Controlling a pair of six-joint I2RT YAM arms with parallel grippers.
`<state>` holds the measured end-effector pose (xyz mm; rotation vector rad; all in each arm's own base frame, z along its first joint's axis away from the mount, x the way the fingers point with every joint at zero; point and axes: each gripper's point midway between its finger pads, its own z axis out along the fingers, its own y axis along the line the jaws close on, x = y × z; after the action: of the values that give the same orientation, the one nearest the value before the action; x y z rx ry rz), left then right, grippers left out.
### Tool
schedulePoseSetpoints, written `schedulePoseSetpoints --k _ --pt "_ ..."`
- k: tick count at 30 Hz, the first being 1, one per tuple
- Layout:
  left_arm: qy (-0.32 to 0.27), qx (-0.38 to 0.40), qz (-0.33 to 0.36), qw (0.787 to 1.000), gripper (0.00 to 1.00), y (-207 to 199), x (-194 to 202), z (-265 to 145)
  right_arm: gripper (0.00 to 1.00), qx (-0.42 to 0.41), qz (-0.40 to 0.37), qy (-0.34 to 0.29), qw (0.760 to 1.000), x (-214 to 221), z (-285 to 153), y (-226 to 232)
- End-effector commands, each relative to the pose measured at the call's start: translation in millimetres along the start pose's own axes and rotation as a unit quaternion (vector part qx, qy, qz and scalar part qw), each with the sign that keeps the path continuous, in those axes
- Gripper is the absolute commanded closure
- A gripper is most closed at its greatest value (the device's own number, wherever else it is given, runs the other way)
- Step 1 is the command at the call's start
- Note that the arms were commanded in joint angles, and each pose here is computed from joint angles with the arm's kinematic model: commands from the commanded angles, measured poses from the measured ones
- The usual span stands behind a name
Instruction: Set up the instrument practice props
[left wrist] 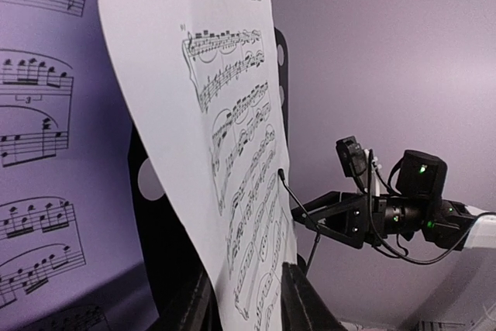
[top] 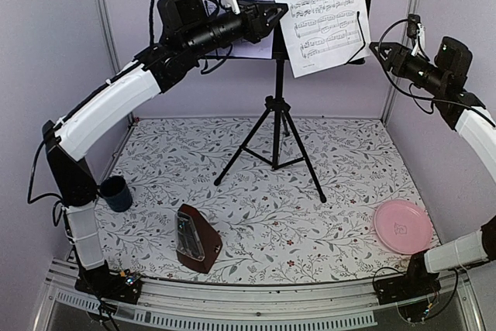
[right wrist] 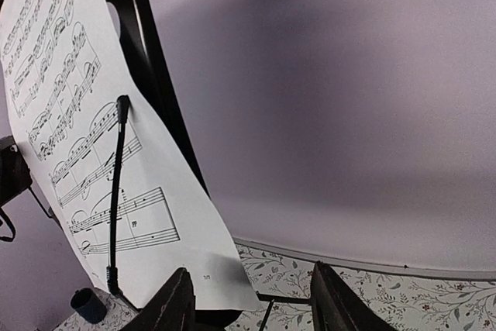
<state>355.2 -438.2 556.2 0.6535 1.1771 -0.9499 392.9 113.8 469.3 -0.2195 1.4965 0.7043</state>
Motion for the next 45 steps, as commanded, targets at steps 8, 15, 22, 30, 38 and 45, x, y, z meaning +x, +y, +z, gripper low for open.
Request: schedulePoseSetpoints --k 8,15,22,30,38,45 --pt "0.012 0.008 -0.030 0.999 0.64 -4 22 3 0.43 -0.023 0.003 -0.017 1.000 -11 6 1" --pt "0.019 0.013 -0.050 0.998 0.64 -6 32 0 0.58 -0.050 0.016 -0.016 0.998 -9 8 8" --pt "0.022 0.015 -0.054 0.998 0.77 -9 37 3 0.84 -0.056 0.023 -0.013 0.998 -4 8 8" --pt "0.016 0.006 -0.047 0.999 0.93 -6 28 7 1.00 -0.058 0.032 -0.006 0.998 4 8 7" --pt "0.026 0.001 -0.042 0.999 1.00 -1 38 18 0.91 -0.063 0.036 -0.004 0.997 8 3 11" --pt "0.029 0.001 -0.040 0.999 1.00 0 41 20 0.53 -0.055 0.026 -0.016 0.998 -1 3 9"
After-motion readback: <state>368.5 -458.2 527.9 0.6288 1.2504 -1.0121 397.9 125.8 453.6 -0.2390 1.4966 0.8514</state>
